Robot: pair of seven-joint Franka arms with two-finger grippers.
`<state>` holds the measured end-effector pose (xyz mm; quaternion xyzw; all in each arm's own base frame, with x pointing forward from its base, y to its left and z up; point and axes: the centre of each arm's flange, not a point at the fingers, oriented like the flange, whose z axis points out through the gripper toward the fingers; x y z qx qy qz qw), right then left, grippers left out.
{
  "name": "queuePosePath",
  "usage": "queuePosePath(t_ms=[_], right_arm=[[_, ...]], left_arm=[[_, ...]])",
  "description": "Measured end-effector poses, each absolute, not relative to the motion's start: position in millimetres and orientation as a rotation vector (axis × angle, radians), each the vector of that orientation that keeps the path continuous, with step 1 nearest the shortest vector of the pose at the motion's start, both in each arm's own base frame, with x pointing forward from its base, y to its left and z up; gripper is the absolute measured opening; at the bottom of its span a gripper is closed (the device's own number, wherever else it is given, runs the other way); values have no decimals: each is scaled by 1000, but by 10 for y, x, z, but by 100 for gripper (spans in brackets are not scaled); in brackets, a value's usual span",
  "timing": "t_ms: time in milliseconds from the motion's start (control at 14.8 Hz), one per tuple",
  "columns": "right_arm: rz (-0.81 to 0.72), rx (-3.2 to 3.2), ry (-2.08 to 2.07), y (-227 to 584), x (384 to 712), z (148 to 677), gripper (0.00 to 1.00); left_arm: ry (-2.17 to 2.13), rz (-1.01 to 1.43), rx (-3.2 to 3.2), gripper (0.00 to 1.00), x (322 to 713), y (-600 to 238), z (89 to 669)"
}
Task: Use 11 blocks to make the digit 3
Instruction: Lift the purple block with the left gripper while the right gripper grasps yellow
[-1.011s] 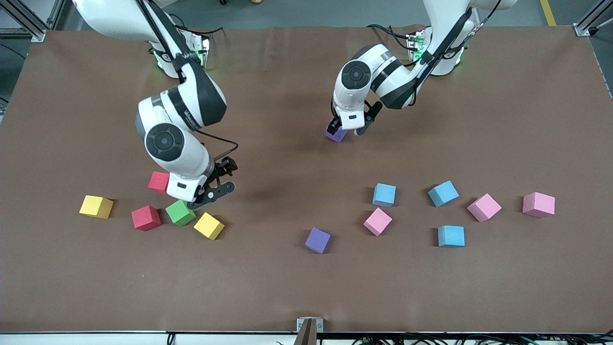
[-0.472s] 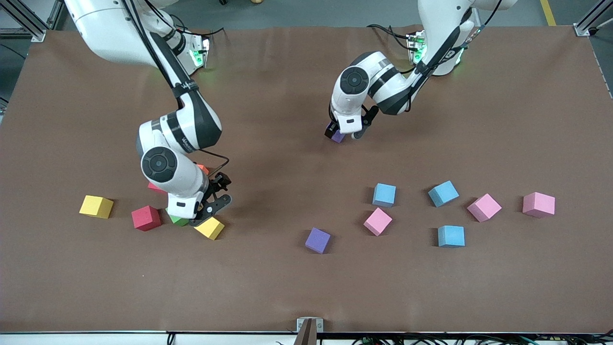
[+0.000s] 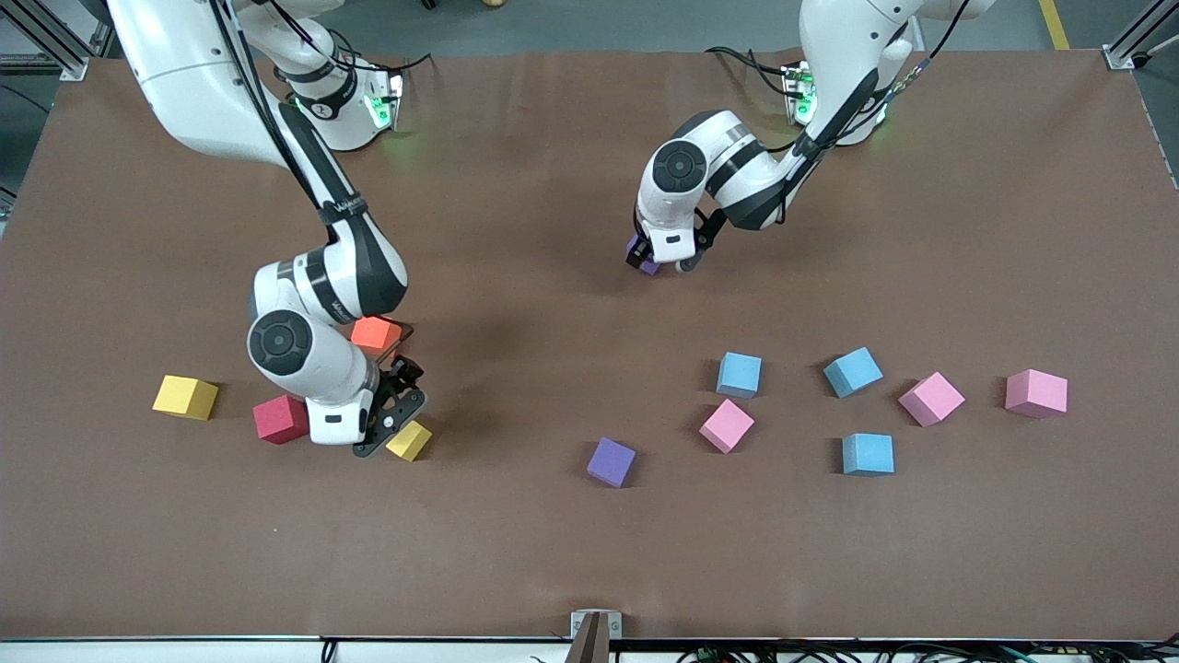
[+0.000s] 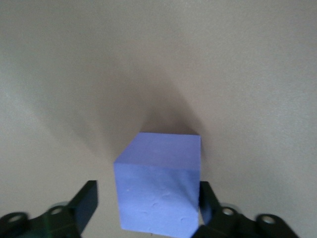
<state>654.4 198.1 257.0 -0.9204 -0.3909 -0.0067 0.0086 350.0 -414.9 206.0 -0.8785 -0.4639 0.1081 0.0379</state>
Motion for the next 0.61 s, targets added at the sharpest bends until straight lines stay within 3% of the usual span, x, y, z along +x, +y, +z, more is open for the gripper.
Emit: queuePosePath(t_ms=[135, 606], right_arm=[[-28, -2875, -1220, 1986, 6586, 2432, 100], [-54, -2849, -1297, 1930, 6755, 2380, 100]], left_arm=[[-1418, 334, -2695, 69, 3499, -4151, 2035], [-1353, 230, -2800, 56, 3699, -4293, 2219]])
